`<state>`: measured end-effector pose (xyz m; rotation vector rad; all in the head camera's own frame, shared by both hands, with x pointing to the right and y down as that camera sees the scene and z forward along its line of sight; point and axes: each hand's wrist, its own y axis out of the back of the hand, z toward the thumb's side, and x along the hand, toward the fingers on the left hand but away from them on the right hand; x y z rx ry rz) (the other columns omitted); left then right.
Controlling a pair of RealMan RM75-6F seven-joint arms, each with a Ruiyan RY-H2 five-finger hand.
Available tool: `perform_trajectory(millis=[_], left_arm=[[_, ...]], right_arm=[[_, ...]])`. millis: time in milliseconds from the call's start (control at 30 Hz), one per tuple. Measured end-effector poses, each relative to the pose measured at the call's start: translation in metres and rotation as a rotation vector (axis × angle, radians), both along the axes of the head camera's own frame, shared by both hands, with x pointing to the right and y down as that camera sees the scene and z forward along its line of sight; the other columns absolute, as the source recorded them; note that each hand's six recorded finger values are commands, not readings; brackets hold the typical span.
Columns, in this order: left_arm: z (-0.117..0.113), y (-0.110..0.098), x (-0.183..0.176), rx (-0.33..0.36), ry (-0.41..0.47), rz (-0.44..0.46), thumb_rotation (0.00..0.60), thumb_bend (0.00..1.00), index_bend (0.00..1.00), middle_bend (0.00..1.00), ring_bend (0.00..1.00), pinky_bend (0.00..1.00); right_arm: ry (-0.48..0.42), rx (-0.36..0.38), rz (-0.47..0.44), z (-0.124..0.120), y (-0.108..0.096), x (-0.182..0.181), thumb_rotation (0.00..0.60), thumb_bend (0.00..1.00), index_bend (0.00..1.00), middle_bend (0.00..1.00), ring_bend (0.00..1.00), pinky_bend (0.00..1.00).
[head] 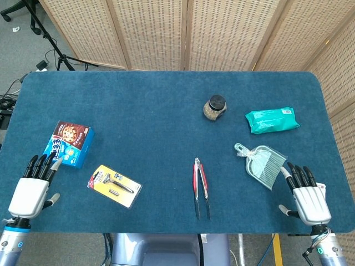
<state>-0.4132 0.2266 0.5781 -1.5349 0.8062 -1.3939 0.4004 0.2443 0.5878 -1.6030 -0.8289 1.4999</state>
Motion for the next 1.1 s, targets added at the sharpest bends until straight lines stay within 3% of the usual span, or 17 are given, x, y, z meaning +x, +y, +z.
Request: perform_trajectory(millis=[667,800,1100], left_arm=[[-0.004,-0.006,0.001,0.008,0.053,-0.019,0.6,0.14,0.0,0.0,0.0,0.0],[-0.008,-0.011,0.001,0.033,0.074,-0.023,0.6,0.14,0.0,0.0,0.0,0.0],[-0.005,-0.012,0.002,0.028,0.079,-0.014,0.6,0.14,0.0,0.0,0.0,0.0]], right_arm=[[0.01,-0.01,0.012,0.002,-0.001,0.003,0.6,0.15,0.03,0.02,0.01,0.0],[0.033,-0.011,0.005,0.003,-0.002,0.003,0.6,0.17,0.03,0.2,0.18,0.06],[0.158,0.036,-0.055,0.002,-0.023,0.001,0.6,0.27,0.0,0.64,0.61,0.5]])
